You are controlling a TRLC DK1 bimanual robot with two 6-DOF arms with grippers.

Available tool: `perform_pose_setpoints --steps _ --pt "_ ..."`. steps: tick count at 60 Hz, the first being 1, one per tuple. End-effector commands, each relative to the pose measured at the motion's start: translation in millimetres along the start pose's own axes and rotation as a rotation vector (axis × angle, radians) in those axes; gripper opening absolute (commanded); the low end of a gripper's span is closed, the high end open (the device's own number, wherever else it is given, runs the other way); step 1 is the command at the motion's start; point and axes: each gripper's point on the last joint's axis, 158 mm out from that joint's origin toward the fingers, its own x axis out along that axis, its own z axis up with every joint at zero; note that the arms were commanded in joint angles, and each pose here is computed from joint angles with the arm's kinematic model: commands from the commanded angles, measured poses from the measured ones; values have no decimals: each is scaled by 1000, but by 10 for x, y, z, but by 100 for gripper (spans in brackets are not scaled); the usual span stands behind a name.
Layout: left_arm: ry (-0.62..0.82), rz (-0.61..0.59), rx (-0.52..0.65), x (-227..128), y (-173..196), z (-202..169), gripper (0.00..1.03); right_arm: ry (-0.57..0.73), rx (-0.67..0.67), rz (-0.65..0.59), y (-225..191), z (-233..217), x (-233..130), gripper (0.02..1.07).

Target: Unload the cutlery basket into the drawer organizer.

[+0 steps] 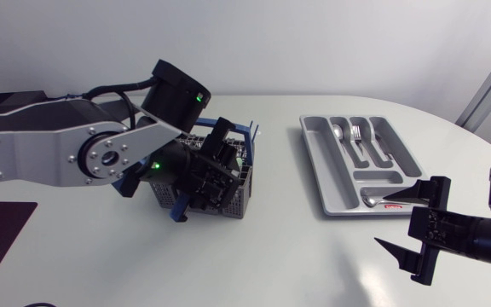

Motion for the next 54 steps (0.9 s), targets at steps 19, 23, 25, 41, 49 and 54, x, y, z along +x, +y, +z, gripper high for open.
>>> perform_pose_setpoints --steps 19,23,25,41,49,54 --pt "46 -22 111 264 -160 -196 35 -30 37 52 227 66 36 102" --pt "49 -24 122 291 -186 -217 29 -33 36 53 233 76 37 102" --pt "49 -21 125 293 -182 -217 26 -33 37 55 241 78 39 102" --pt "54 -9 127 328 -155 -246 6 -38 42 63 288 86 62 102" --pt "56 0 125 319 -115 -253 4 -43 44 68 301 105 68 102" --pt "58 11 121 298 -73 -260 4 -45 49 70 310 113 72 102"
